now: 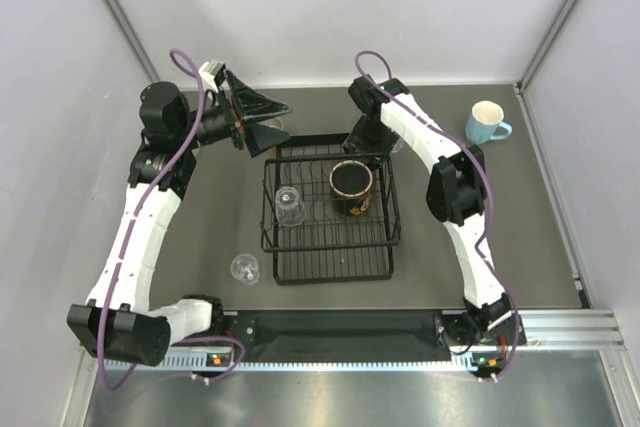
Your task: Load the cups into the dish rack
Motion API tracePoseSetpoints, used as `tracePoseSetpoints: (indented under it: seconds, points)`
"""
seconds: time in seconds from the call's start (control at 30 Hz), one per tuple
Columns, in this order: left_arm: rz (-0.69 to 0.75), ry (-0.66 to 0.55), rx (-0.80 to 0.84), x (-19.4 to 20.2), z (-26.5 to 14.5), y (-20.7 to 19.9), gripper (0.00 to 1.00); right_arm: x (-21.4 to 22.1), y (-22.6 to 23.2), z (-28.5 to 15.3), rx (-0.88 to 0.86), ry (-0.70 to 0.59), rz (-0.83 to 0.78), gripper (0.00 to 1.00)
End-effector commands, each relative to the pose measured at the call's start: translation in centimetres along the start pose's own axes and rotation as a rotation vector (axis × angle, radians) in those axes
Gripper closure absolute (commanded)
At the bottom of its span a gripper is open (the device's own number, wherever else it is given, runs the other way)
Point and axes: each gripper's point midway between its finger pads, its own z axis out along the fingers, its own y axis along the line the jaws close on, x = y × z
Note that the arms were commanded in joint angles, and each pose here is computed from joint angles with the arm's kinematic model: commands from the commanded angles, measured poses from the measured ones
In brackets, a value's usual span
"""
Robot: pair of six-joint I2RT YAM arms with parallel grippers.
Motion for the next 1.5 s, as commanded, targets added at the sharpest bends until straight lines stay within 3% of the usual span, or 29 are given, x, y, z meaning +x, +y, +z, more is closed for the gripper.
tracePoseSetpoints:
  seconds: [0.0, 0.23, 0.53, 0.67, 0.8, 0.93, 1.13, 1.2, 1.33, 1.37, 1.43, 1.47]
  points:
    - [0.068, -0.007, 0.036, 0.3, -0.6, -1.1, 0.01, -0.4, 1.8, -2.9, -0.090, -0.039, -0.016, 0.37]
    - [0.101, -0.039, 0.006, 0.3, -1.0, -1.2, 0.01, -1.6, 1.4, -4.9, -0.126, -0.069, -0.008, 0.15]
    - [0.188, -0.149, -0.084, -0.7, -2.3, -1.7, 0.01, -2.8, 1.2, -7.7, -0.183, -0.117, 0.001, 0.05]
    - [0.217, -0.230, -0.245, -1.3, -3.9, -0.5, 0.01, -4.0, 0.5, -9.5, -0.197, -0.170, 0.005, 0.04]
    - [0.298, -0.480, -0.483, -3.8, -8.1, -0.2, 0.01, -5.8, -0.3, -12.0, -0.227, -0.241, 0.005, 0.04]
    - [0.292, -0.592, -0.726, -3.9, -12.3, 2.1, 0.05, -7.4, -1.6, -15.8, -0.267, -0.329, 0.007, 0.04]
    - [0.122, -0.526, -1.041, -0.8, -15.8, 9.4, 0.14, -8.9, -5.0, -21.2, -0.289, -0.465, -0.040, 0.05]
    - [0.076, -0.510, -1.070, 0.5, -16.3, 10.9, 0.15, -8.7, -6.3, -22.1, -0.274, -0.493, -0.066, 0.05]
    - [-0.091, -0.365, -1.163, 4.6, -16.4, 16.9, 0.25, -7.2, -9.0, -25.5, -0.305, -0.573, -0.109, 0.05]
    - [-0.121, -0.345, -1.177, 5.7, -16.7, 17.6, 0.30, -6.3, -9.8, -24.0, -0.281, -0.534, -0.132, 0.05]
    - [-0.162, -0.329, -1.248, 7.2, -17.8, 19.8, 0.29, -4.6, -11.0, -25.5, -0.342, -0.559, -0.146, 0.05]
    - [-0.153, -0.340, -1.239, 7.6, -18.1, 20.0, 0.28, -3.7, -11.5, -23.7, -0.335, -0.527, -0.155, 0.05]
